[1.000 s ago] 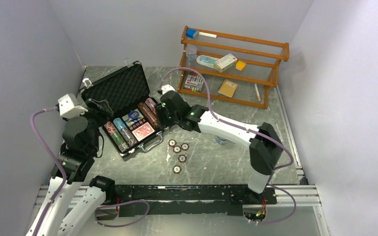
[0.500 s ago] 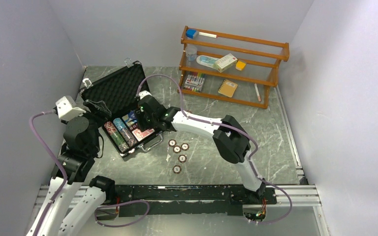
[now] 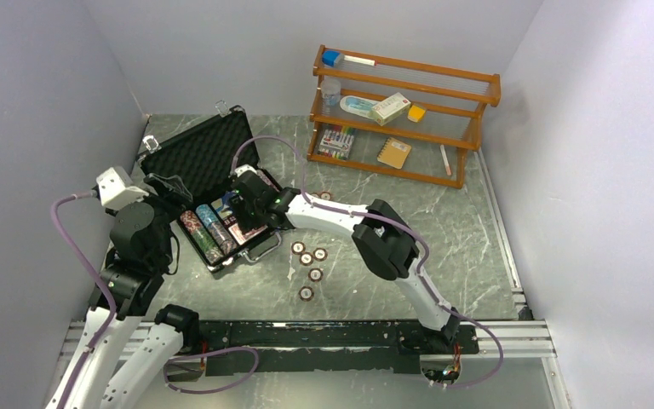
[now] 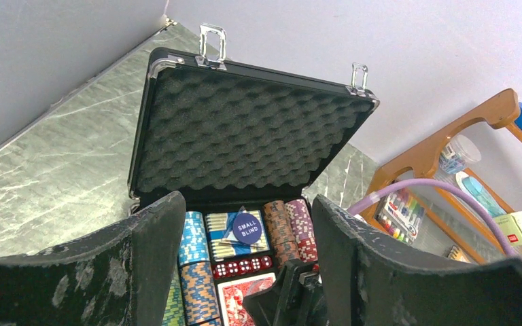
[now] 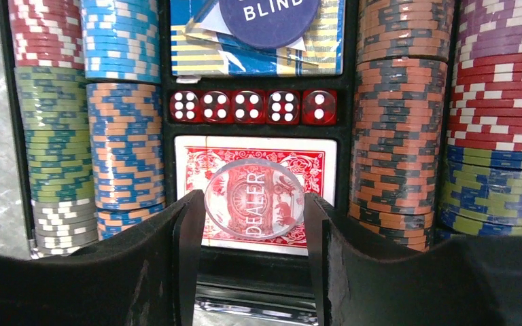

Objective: Pack up texas hold em set

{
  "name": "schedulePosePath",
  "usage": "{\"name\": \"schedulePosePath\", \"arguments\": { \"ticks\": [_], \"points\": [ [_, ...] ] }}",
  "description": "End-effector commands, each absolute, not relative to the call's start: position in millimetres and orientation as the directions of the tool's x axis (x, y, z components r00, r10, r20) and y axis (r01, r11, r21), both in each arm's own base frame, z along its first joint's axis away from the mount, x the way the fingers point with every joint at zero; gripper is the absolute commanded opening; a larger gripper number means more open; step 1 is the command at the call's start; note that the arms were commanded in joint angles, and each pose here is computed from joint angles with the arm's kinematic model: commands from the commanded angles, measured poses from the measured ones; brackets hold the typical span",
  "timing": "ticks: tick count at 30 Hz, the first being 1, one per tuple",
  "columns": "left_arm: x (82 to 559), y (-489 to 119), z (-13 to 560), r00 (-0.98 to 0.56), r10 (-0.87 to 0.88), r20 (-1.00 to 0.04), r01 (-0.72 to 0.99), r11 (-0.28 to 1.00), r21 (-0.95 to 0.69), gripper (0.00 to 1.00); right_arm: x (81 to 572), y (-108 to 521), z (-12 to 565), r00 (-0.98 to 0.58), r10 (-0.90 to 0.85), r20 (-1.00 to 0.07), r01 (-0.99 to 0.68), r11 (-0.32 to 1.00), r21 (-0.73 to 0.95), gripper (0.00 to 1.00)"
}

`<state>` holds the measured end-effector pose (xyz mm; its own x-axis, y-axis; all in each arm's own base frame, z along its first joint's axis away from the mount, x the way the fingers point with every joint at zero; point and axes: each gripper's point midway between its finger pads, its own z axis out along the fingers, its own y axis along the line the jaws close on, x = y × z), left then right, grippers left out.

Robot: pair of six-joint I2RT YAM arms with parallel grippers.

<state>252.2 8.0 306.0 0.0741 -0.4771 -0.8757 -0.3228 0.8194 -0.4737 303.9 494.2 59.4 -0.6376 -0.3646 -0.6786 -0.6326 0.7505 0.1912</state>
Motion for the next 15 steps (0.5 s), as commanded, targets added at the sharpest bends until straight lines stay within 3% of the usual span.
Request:
{"name": "schedulePosePath", "arguments": {
  "ticks": [1,5,15],
  "points": [
    [252,10,305,0.08,-0.48,-0.874,-0.335,0.813,-0.477,0.73,306,499,66,-0.631,-0.368,-0.683,-0.635,0.751,0.182,0.62],
    [253,9,304,0.074,-0.478,-0.875,-0.338,0.814,-0.473,0.73,302,507,86,-0.621,-0.342,-0.705,-0.656,0.719,0.229,0.75],
    [255,6,304,0.061,-0.471,-0.88,-0.323,0.825,-0.464,0.75,323,463,141,-0.56,-0.247,-0.79,-0.591,0.788,0.173,0.74]
  ]
}}
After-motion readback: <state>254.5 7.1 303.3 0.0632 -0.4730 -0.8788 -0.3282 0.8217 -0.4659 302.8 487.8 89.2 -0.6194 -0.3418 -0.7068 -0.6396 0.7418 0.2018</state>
